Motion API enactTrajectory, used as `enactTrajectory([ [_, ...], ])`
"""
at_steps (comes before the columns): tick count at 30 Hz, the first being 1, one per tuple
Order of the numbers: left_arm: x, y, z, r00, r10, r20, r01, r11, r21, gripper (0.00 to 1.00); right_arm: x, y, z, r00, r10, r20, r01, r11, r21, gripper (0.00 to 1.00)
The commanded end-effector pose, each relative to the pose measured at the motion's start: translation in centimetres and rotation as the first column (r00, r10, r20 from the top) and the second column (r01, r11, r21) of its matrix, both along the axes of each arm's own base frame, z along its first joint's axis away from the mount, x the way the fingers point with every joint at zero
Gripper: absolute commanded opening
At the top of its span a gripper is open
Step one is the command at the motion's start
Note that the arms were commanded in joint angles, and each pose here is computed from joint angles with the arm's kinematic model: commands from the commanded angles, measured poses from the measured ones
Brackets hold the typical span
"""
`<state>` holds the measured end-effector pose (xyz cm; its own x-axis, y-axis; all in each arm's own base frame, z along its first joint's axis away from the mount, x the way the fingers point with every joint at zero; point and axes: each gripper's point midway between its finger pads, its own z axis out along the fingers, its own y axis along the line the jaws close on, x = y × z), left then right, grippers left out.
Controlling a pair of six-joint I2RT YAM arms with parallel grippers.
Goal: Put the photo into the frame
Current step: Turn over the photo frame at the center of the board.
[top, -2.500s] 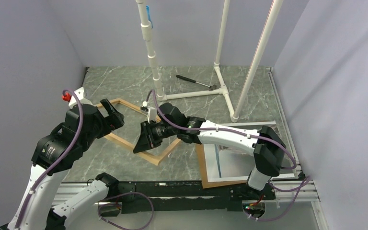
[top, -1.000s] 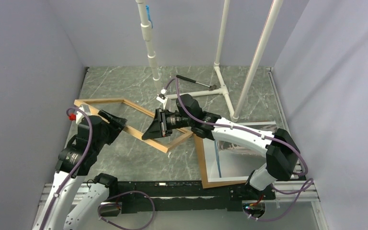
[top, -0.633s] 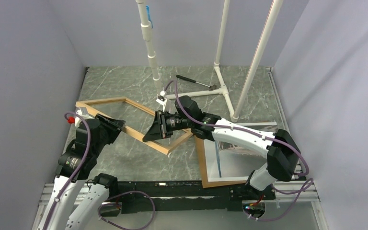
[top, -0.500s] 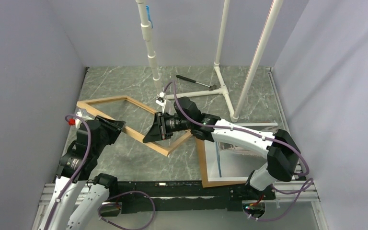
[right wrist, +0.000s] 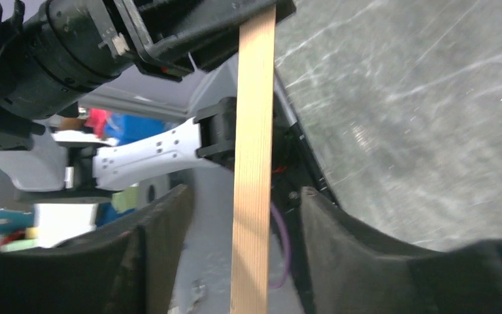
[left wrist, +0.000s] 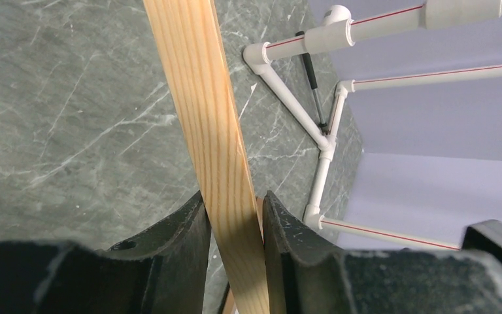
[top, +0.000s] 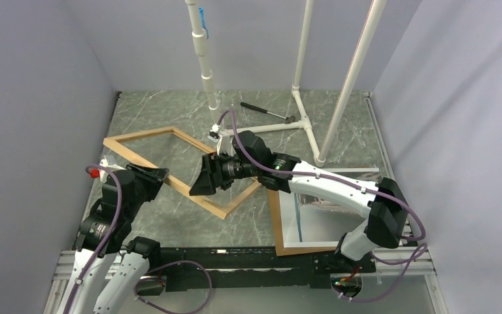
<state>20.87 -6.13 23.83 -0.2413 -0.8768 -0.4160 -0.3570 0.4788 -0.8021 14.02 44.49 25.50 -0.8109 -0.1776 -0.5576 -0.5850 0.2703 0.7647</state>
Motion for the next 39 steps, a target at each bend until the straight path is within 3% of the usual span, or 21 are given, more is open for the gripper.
enactTrajectory([
  [1,0.5,-0.3,1.2,0.999,0.006,0.041,-0.004,0.999,-0.038,0.0,1.7,-0.2,5.1,0.978,-0.074,0.194,0.065,0.996,0.054,0.75],
  [5,0.7,-0.5,1.0,1.0,-0.007,0.03,0.008,0.999,-0.035,0.0,2.6,-0.8,5.8,0.949,-0.136,0.285,0.147,0.989,-0.017,0.95],
  [7,0.8,-0.6,1.1,1.0,-0.014,0.026,0.015,0.999,-0.03,0.0,2.8,-0.9,5.8,0.928,-0.153,0.34,0.185,0.981,-0.064,0.99],
  [15,0.8,-0.6,1.0,1.0,-0.017,0.023,0.017,1.0,-0.022,0.0,2.3,-0.4,4.5,0.786,-0.12,0.607,0.351,0.894,-0.277,1.0],
  [20,0.7,-0.3,1.0,1.0,-0.014,0.002,0.014,1.0,0.008,0.0,0.8,0.4,4.2,0.67,-0.04,0.741,0.425,0.839,-0.339,0.99],
  [31,0.8,-0.4,0.9,1.0,-0.016,0.006,0.016,1.0,0.0,0.0,-1.2,1.3,1.0,0.407,0.186,0.895,0.592,0.692,-0.413,0.95],
  [39,0.6,-0.3,1.1,1.0,-0.014,0.013,0.014,1.0,0.005,0.0,-0.4,0.2,-0.9,0.359,0.212,0.909,0.642,0.651,-0.406,0.89],
])
